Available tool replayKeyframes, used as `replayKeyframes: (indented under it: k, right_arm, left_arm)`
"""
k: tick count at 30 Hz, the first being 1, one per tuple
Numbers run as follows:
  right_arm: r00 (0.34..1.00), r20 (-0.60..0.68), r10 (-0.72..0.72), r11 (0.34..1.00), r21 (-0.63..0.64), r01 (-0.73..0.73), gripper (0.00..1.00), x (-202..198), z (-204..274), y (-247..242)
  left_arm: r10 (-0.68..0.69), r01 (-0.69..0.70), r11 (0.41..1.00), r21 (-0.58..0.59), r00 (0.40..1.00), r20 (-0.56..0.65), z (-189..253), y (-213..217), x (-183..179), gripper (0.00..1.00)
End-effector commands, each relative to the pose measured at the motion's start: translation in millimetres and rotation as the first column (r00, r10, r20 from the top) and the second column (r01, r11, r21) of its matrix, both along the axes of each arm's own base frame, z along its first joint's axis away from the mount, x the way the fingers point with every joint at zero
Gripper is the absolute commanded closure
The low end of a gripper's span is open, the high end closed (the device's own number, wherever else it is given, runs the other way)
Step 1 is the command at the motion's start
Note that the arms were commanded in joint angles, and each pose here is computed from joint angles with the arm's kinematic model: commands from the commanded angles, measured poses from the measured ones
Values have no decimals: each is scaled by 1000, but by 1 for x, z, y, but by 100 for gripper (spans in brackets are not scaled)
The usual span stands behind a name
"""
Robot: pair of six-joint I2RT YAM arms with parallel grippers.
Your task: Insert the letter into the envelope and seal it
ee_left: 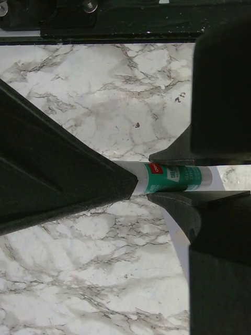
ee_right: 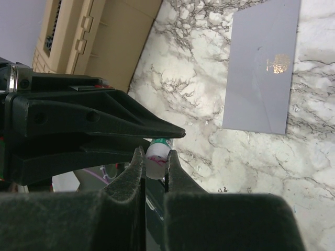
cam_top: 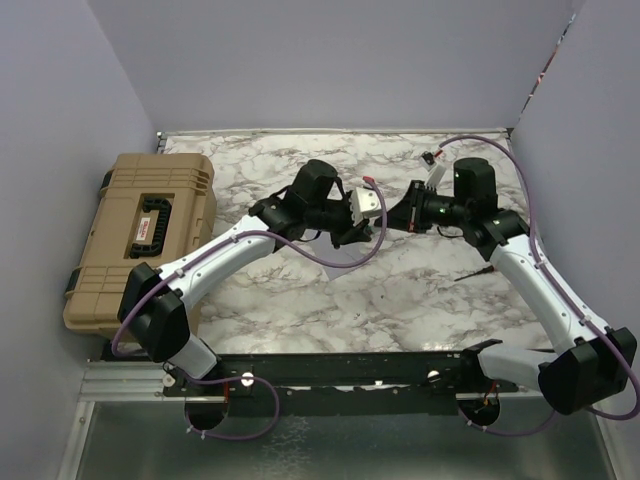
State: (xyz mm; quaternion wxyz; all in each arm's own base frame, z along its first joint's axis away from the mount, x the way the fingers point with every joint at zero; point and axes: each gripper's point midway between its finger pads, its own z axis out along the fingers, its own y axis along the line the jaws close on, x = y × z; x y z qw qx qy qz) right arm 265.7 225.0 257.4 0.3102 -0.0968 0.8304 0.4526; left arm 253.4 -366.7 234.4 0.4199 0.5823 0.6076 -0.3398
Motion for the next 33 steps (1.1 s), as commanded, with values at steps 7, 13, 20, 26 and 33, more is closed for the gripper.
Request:
replayKeyframes:
  k: [7, 13, 20, 26, 33]
  right_arm:
    - [965, -236, 115, 993, -5, -119, 99, -47, -52, 27]
    - [936, -316, 157, 988, 41, -152, 99, -62, -69, 40]
    - [902, -399, 168, 986, 50, -161, 99, -78, -100, 54]
    - [911, -397, 114, 993, 16, -117, 99, -72, -108, 57]
    - [987, -158, 8, 990, -135, -30, 95, -30, -47, 42]
  left_arm:
    - [-198, 321, 899, -297, 904, 379, 146, -49, -17, 100]
    - [-241, 376, 880, -291, 880, 409, 147, -56, -28, 100]
    - [-232, 367, 884, -291, 883, 408, 142, -59, -24, 100]
    - [-207, 343, 889, -304, 893, 400, 142, -58, -22, 100]
    - [-55, 124, 914, -387, 981, 185, 108, -41, -20, 100]
